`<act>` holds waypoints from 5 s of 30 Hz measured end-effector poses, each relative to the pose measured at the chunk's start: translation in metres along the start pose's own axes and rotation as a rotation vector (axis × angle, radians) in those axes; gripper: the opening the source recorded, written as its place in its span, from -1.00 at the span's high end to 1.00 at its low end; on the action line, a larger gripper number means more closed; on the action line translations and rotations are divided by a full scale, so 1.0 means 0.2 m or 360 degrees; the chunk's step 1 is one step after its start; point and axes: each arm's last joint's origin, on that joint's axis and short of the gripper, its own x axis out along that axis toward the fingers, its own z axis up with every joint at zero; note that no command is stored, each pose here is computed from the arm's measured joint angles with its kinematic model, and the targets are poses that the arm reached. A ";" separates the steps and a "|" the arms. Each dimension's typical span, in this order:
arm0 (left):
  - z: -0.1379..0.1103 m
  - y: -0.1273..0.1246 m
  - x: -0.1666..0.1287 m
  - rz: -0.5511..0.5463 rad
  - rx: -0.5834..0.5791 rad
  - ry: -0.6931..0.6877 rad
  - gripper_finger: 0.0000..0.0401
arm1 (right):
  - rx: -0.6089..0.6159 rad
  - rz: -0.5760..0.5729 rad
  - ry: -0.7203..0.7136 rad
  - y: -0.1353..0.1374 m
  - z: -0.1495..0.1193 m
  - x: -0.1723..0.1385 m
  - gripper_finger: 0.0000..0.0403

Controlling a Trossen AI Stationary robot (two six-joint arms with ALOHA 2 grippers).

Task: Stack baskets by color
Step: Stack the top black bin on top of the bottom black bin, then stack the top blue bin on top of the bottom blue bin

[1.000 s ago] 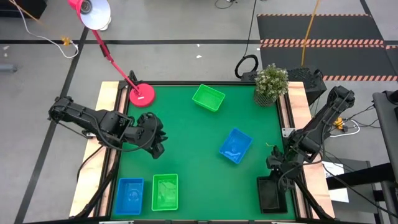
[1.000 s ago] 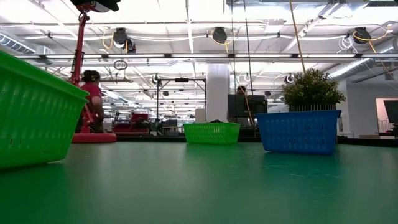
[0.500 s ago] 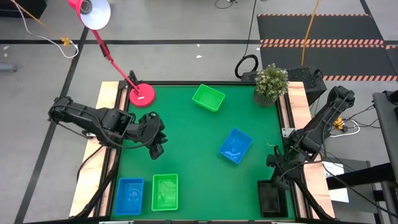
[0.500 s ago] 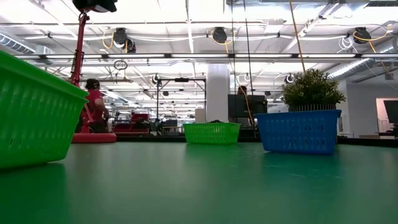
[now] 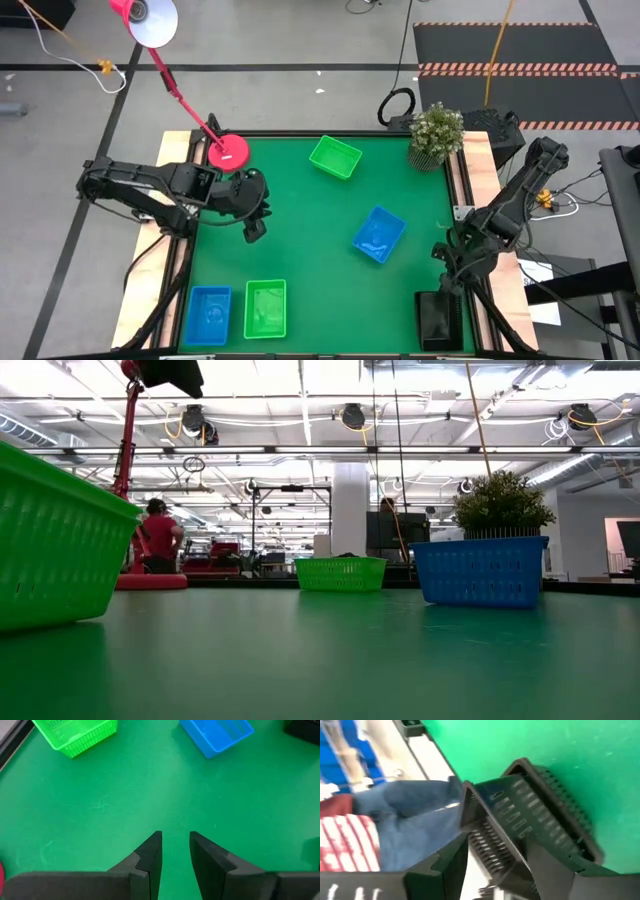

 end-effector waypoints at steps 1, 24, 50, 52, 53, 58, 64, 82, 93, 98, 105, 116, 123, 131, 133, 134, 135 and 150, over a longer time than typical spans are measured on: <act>0.00 0.01 0.00 0.0005 0.0009 -0.0001 0.51 | 0.0036 0.0026 0.0001 0.00 0.00 -0.01 0.06; 0.09 0.07 0.02 0.0020 0.0041 -0.0151 0.51 | 0.0123 0.0326 -0.0566 0.04 0.19 -0.14 0.18; 0.26 0.12 0.22 -0.0147 -0.0484 -0.0234 0.51 | -0.0219 0.0070 -0.1040 -0.07 0.74 -0.34 0.20; 0.27 0.09 0.24 -0.0187 -0.0504 -0.0263 0.51 | -0.0318 0.0121 -0.1129 -0.04 0.78 -0.36 0.14; 0.26 0.07 0.25 -0.0189 -0.0510 -0.0241 0.51 | -0.0358 0.0137 -0.1164 -0.03 0.79 -0.36 0.11; 0.26 0.00 0.29 -0.0246 -0.0550 -0.0251 0.51 | -0.0263 0.0007 -0.1026 -0.11 0.82 -0.34 -0.01; 0.28 -0.06 0.33 -0.0284 -0.0580 -0.0308 0.51 | -0.0300 -0.0364 -0.0837 -0.20 0.78 -0.30 -0.03; 0.33 0.00 0.37 -0.0294 -0.0470 -0.0347 0.51 | -0.0668 -0.0652 -0.0555 -0.27 0.78 -0.22 -0.03; 0.33 0.00 0.37 -0.0302 -0.0460 -0.0342 0.51 | -0.0672 -0.0786 -0.0558 -0.33 0.83 -0.15 0.23; 0.33 0.00 0.37 -0.0288 -0.0391 -0.0352 0.51 | -0.0718 -0.0781 -0.0568 -0.33 0.88 -0.11 0.64; 0.36 0.01 0.37 -0.0333 -0.0378 -0.0428 0.50 | -0.0664 -0.0577 -0.0676 -0.23 0.95 -0.14 0.95; 0.42 -0.11 0.31 -0.0437 -0.0064 -0.0794 -0.10 | -0.1095 -0.0365 -0.0867 0.28 1.04 -0.35 0.99; 0.41 -0.05 0.33 -0.0304 0.0035 -0.0706 -0.30 | -0.1307 -0.0536 -0.0581 0.52 1.10 -0.31 0.99; 0.38 0.04 0.38 -0.0268 0.0151 -0.0474 -0.09 | -0.1284 -0.0609 -0.0413 0.59 1.26 -0.19 1.00; 0.37 0.05 0.40 -0.0275 0.0179 -0.0430 -0.06 | -0.1280 -0.0612 -0.0405 0.60 1.28 -0.18 1.00; 0.37 0.06 0.41 -0.0276 0.0186 -0.0418 -0.04 | -0.1277 -0.0613 -0.0401 0.60 1.29 -0.17 1.00; 0.37 0.06 0.43 -0.0281 0.0191 -0.0408 -0.03 | -0.1277 -0.0613 -0.0399 0.60 1.30 -0.16 1.00; 0.35 0.04 0.69 -0.0339 0.0237 -0.0183 0.05 | -0.1275 -0.0612 -0.0401 0.60 1.31 -0.15 0.98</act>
